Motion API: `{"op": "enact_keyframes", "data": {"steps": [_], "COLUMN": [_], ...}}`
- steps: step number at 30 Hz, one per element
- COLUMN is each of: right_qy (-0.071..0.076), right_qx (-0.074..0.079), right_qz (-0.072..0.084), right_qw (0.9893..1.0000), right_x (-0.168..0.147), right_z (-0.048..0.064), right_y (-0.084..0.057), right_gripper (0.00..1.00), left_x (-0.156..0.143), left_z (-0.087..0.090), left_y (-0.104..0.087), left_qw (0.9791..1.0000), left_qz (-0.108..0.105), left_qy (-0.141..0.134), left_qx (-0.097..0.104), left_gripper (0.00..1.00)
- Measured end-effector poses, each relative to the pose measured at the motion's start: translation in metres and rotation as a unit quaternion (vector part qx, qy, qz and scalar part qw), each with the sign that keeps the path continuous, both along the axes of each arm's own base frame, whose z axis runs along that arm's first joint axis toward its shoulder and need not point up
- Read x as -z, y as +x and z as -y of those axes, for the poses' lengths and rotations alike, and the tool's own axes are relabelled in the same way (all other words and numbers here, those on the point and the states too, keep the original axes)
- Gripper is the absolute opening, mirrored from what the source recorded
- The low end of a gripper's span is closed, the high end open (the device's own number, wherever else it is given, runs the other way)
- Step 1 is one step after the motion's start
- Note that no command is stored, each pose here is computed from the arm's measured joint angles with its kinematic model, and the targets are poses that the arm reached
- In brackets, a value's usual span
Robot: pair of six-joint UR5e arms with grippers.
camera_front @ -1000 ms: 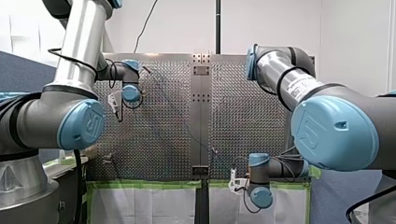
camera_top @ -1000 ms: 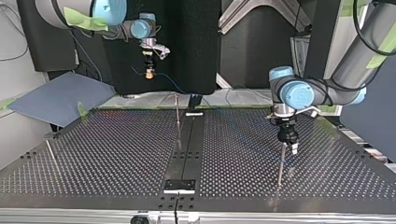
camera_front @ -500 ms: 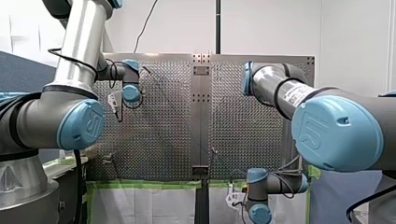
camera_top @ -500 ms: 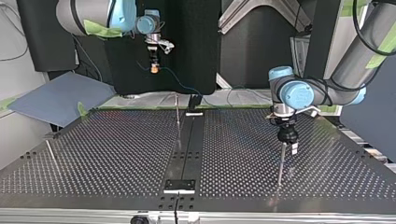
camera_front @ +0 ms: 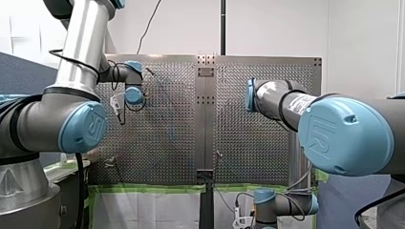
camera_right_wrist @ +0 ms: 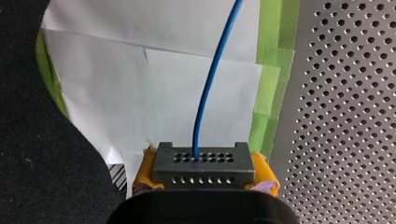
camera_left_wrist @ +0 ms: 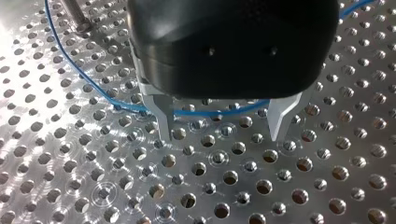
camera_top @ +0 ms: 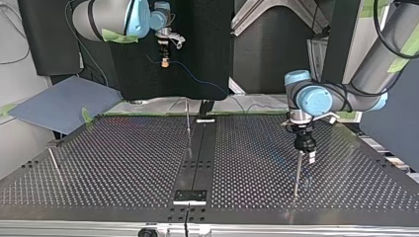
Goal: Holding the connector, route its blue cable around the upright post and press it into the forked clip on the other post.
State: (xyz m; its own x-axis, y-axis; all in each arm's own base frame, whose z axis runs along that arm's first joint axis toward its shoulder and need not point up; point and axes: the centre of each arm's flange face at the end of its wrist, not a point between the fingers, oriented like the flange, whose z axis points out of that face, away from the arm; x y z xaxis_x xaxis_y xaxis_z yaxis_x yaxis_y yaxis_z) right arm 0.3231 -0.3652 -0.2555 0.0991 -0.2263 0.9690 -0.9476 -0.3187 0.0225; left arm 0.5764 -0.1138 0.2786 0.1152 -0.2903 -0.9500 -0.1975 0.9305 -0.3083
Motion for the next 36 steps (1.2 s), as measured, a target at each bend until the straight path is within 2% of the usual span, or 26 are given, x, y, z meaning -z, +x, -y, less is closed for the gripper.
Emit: {"op": "enact_keyframes", "data": {"steps": [7, 14, 18, 25, 32, 36], "right_qy": [-0.014, -0.018, -0.018, -0.012, -0.011, -0.006], "right_qx": [0.000, 0.000, 0.003, 0.017, 0.013, 0.011], "right_qz": [0.004, 0.006, 0.006, 0.008, 0.007, 0.001], "right_qw": [0.9999, 0.9998, 0.9998, 0.9997, 0.9998, 0.9999], "right_x": [-0.021, -0.044, -0.058, -0.081, -0.106, -0.119], "right_z": [0.013, 0.026, 0.033, 0.043, 0.051, 0.053], "right_y": [0.009, 0.017, 0.020, 0.019, 0.025, 0.023], "right_gripper": [0.07, 0.07, 0.07, 0.07, 0.07, 0.07], "left_x": [0.000, 0.000, 0.000, 0.000, 0.001, 0.001], "left_z": [0.000, 0.000, 0.000, 0.001, 0.002, 0.002], "left_y": [0.000, 0.000, 0.000, -0.001, -0.001, -0.001], "left_qw": [1.0000, 1.0000, 1.0000, 1.0000, 1.0000, 1.0000], "left_qz": [0.000, 0.000, -0.001, -0.002, -0.003, -0.003], "left_qy": [0.000, 0.000, 0.000, 0.000, 0.000, 0.000], "left_qx": [0.000, 0.000, 0.000, 0.001, 0.002, 0.002], "left_gripper": [1.00, 1.00, 1.00, 1.00, 1.00, 1.00]}}
